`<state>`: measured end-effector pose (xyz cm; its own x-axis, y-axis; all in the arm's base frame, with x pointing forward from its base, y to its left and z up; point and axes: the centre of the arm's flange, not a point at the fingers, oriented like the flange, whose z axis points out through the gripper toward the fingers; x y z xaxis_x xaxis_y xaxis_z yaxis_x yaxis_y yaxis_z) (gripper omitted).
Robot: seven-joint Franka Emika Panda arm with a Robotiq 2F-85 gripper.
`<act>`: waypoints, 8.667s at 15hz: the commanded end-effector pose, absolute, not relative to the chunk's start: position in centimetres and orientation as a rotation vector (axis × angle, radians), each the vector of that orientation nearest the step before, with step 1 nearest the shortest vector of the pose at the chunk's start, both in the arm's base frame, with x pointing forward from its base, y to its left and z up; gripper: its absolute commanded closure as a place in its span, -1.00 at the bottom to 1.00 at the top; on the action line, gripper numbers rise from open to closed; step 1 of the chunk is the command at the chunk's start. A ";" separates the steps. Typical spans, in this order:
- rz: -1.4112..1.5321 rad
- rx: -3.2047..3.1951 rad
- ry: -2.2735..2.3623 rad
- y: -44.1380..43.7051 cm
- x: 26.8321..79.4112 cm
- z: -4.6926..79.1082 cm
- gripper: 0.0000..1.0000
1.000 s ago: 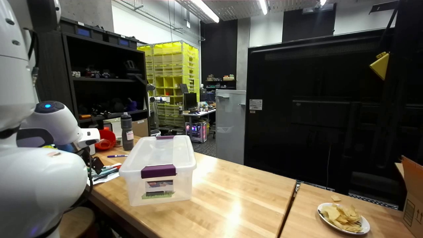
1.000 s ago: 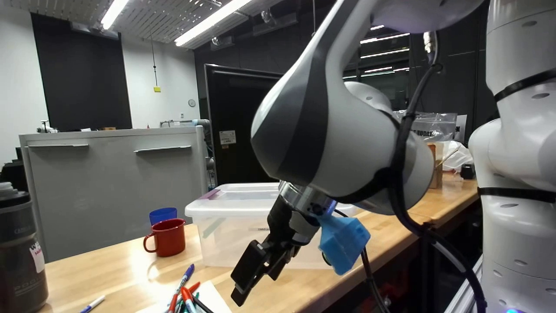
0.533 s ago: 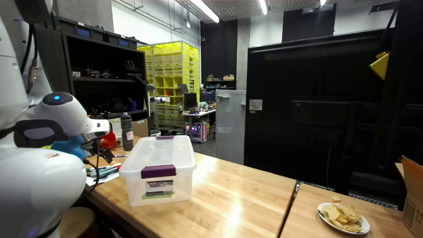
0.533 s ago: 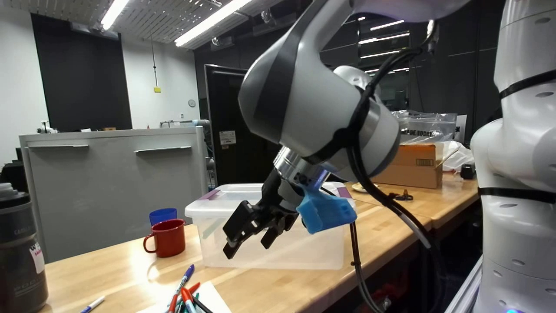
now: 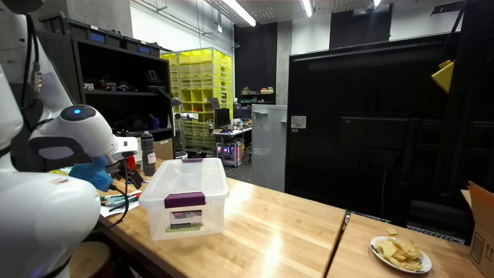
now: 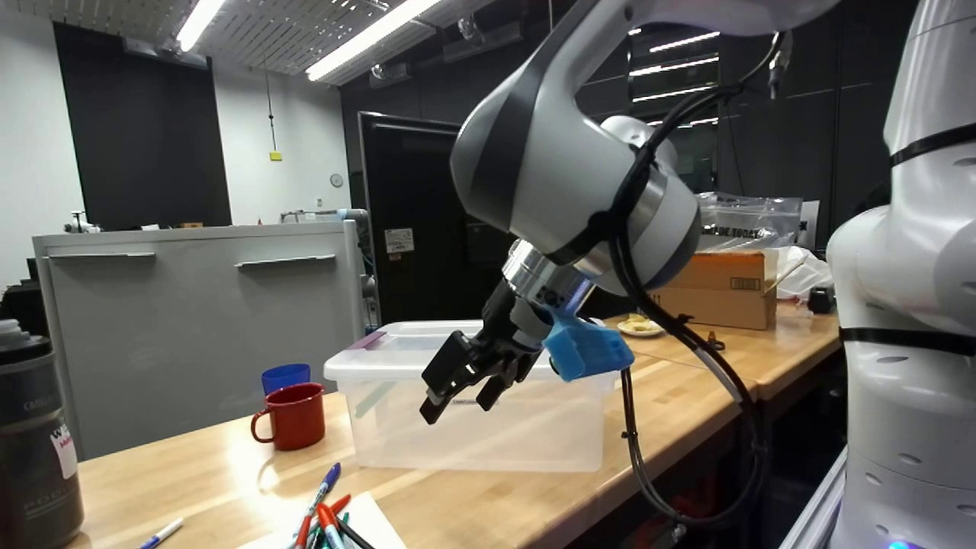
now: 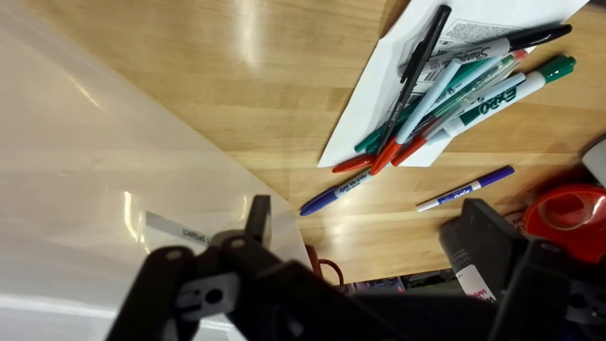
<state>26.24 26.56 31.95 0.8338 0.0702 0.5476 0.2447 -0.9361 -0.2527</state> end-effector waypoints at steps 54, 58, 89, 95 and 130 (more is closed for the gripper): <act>-0.475 -2.669 -0.120 40.6 34.7 36.8 -1.00; -0.480 -2.736 -0.129 43.0 35.2 38.5 -1.00; -0.516 -2.949 0.184 44.4 41.4 34.0 -1.00; -0.471 -2.960 0.295 43.0 40.6 32.5 -1.00; -0.106 -2.926 0.399 42.7 40.9 27.0 -1.00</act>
